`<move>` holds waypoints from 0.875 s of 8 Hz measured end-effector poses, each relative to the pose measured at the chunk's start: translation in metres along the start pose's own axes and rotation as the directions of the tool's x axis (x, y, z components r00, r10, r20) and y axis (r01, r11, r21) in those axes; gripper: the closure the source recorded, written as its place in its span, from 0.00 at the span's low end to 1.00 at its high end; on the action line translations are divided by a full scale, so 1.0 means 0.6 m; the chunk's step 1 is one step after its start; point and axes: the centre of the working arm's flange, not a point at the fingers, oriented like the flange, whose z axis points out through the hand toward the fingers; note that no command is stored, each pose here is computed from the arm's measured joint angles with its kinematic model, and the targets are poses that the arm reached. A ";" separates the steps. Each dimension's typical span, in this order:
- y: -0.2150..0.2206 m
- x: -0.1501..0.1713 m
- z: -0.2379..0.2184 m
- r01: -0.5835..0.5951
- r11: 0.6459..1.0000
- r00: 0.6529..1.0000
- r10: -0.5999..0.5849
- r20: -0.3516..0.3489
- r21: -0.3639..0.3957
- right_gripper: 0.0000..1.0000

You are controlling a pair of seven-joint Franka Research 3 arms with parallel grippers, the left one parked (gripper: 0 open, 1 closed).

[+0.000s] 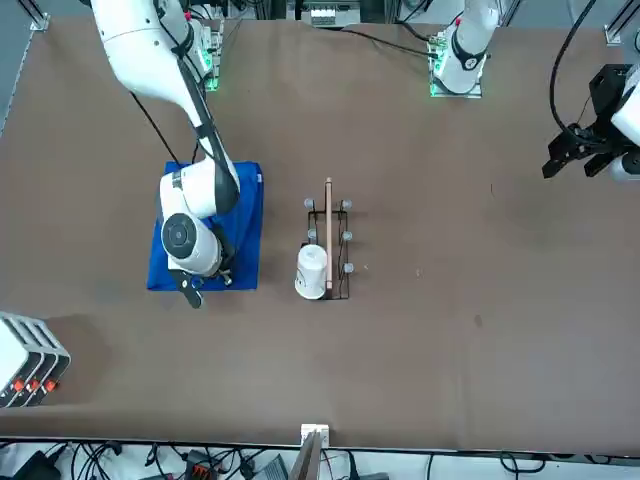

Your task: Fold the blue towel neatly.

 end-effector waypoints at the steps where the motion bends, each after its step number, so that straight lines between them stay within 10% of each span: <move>1: -0.010 -0.013 -0.007 0.017 1.000 1.000 -0.017 -0.003 0.009 0.97; 7: -0.067 -0.138 0.012 0.137 0.990 0.990 -0.137 -0.025 0.025 0.97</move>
